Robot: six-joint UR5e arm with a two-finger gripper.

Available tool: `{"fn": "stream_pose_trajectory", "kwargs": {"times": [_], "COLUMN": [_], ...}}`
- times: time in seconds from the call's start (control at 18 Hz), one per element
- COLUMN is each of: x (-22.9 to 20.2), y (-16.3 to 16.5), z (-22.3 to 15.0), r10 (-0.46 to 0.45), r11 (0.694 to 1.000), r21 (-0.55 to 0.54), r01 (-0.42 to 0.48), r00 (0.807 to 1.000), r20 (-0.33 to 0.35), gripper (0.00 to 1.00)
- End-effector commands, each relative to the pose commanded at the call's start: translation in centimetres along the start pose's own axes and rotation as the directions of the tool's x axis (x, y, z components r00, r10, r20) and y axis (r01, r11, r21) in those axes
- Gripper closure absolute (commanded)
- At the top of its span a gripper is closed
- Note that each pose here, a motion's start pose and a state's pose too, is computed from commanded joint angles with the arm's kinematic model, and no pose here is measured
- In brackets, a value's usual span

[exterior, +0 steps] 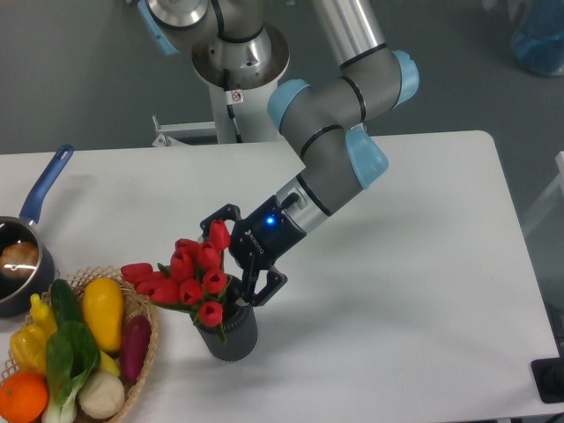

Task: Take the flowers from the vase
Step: 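Lower the open gripper around the tulip stems at the vase rim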

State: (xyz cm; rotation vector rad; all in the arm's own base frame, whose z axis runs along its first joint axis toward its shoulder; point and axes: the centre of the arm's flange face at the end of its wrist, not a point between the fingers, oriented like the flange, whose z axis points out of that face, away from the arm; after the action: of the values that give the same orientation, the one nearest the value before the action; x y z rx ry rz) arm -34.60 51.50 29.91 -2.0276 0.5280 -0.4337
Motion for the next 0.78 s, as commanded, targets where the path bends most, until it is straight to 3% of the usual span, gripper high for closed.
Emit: {"fn": "stream_pose_trajectory", "kwargs": {"times": [0.5,0.78], "x": [-0.15,-0.08], "y": [-0.27,-0.28], "z": [-0.24,-0.26], "r10": [0.006,0.003], "r11": [1.000,1.000], "r21": [-0.001,-0.001], "r01": [-0.006,-0.003], "r00": [1.000,1.000], "r20": [0.005,0.005], "gripper": [0.00,0.22]}}
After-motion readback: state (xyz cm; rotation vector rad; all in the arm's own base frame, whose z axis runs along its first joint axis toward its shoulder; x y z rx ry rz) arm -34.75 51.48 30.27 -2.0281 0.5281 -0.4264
